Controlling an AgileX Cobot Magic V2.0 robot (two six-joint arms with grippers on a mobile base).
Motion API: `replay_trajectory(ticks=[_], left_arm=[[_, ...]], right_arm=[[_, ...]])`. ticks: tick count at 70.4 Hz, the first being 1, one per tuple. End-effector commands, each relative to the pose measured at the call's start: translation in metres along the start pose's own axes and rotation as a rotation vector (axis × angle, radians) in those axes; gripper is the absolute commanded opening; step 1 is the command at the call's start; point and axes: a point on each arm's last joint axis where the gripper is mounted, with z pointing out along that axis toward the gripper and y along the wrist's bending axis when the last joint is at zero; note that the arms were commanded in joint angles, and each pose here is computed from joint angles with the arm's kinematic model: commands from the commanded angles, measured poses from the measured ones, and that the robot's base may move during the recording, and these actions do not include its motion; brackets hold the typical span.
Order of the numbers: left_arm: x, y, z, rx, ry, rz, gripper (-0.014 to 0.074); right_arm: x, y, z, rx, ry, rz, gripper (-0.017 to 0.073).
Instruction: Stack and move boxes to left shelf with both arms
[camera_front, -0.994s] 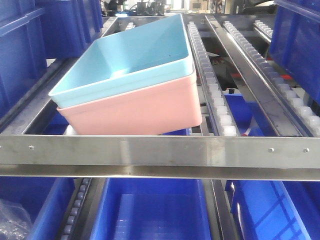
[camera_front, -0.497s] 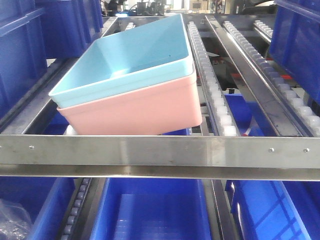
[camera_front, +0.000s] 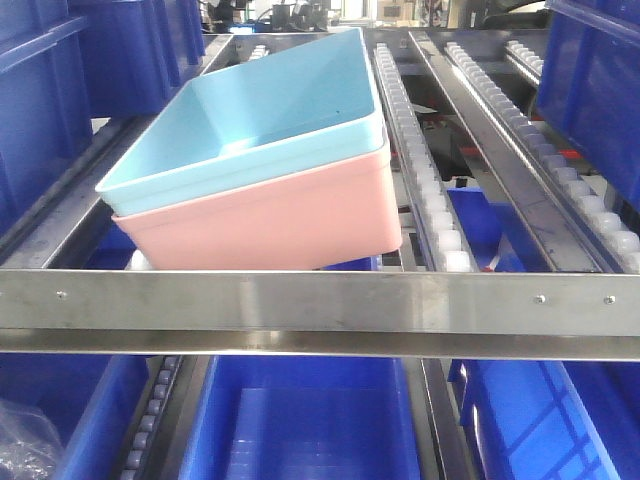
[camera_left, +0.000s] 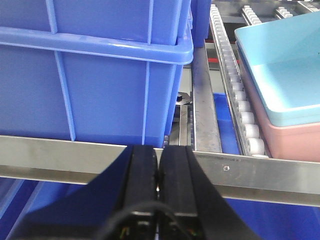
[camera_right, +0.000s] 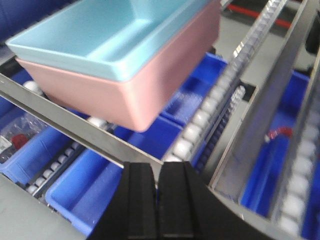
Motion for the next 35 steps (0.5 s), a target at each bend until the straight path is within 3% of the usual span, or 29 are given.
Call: replay_trajectory(ticks=[1, 18, 27, 35], left_arm=[[0.002, 0.002, 0.0, -0.015, -0.063, -0.021, -0.0008], [0.002, 0.002, 0.0, -0.015, -0.063, -0.021, -0.0008], [0.002, 0.002, 0.0, -0.015, -0.063, -0.021, -0.0008], [0.002, 0.002, 0.0, -0.015, -0.063, -0.021, -0.0008]], right_arm=[[-0.012, -0.008, -0.008, 0.048, -0.063, 0.03, 0.0036], [0.024, -0.033, -0.037, 0.338, -0.184, 0.085, 0.0036], [0.057, -0.031, -0.052, 0.435, -0.244, 0.108, 0.0036], [0.076, -0.026, -0.06, 0.469, -0.289, 0.1, 0.0036]])
